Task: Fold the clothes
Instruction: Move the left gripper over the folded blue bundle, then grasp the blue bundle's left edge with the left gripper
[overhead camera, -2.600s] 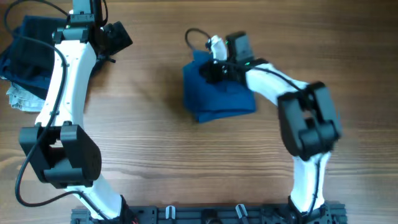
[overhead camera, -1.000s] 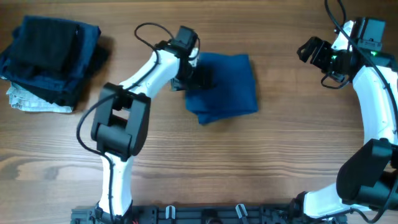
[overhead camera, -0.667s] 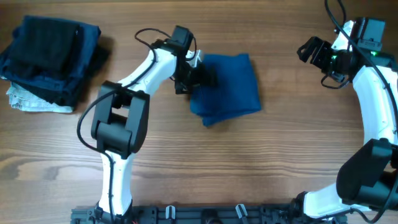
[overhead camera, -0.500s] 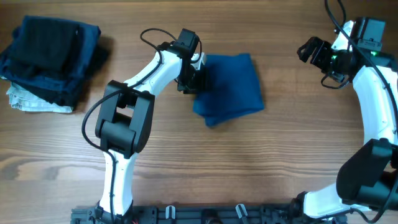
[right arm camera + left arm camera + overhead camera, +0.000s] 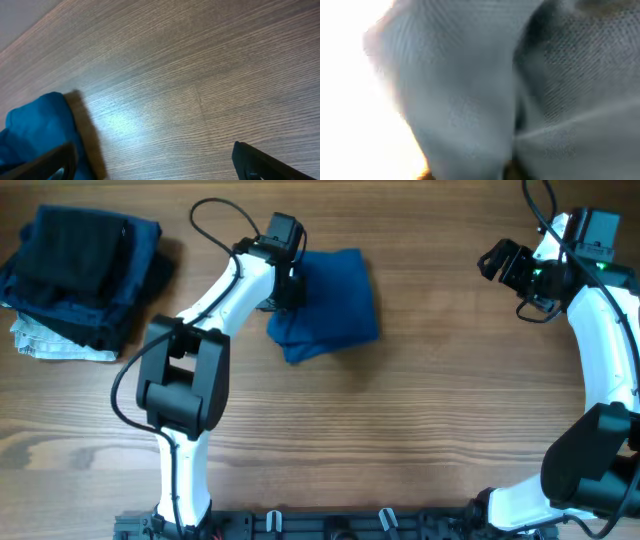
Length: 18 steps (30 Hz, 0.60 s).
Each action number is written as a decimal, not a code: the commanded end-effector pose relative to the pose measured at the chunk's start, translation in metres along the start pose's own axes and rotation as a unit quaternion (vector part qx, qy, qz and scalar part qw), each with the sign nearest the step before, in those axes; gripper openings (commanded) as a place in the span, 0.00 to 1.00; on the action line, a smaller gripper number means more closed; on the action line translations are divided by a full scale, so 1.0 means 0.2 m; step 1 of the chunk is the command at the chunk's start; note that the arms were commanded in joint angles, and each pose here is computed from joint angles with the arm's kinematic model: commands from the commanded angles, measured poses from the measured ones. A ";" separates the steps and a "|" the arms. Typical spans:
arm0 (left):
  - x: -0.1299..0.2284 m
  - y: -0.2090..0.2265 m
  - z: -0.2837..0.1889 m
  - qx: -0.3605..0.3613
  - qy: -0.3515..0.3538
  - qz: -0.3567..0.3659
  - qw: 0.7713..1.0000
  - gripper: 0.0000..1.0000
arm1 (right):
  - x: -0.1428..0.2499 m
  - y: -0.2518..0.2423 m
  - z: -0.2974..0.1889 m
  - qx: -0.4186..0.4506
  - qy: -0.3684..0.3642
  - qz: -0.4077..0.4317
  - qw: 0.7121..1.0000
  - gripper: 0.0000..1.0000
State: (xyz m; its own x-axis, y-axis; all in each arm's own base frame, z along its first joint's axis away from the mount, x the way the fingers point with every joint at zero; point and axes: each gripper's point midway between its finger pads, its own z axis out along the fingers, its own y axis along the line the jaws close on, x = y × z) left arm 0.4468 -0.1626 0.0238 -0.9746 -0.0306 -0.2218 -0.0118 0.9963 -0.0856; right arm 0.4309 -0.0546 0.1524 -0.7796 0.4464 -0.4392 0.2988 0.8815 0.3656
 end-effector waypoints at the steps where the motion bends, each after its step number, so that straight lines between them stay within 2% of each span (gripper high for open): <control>1: -0.12 0.14 -0.13 -0.019 -0.042 -0.040 0.998 1.00 | 0.01 -0.01 -0.01 0.008 -0.002 -0.002 1.000 0.99; 4: -0.14 0.15 -0.21 0.052 -0.030 -0.068 0.996 1.00 | 0.00 -0.01 -0.01 0.007 -0.002 -0.002 1.000 0.99; 8: 0.05 0.04 -0.23 0.180 0.079 -0.070 0.978 1.00 | 0.00 -0.01 -0.01 0.007 -0.002 -0.002 1.000 1.00; 13: 0.29 -0.02 -0.11 0.179 0.143 -0.048 0.972 1.00 | 0.00 -0.01 -0.01 0.007 -0.002 -0.002 1.000 0.99; 18: 0.42 -0.01 0.02 0.171 0.156 -0.044 0.972 1.00 | 0.00 -0.01 -0.01 0.007 -0.002 -0.002 1.000 0.99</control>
State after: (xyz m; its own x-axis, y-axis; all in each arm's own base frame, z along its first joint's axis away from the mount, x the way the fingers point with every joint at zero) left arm 0.3789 -0.1676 0.0211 -0.9950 -0.0596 0.0800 -0.0878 0.9040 -0.4184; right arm 0.4309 -0.0548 0.1522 -0.7795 0.4462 -0.4396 0.2993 0.8819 0.3642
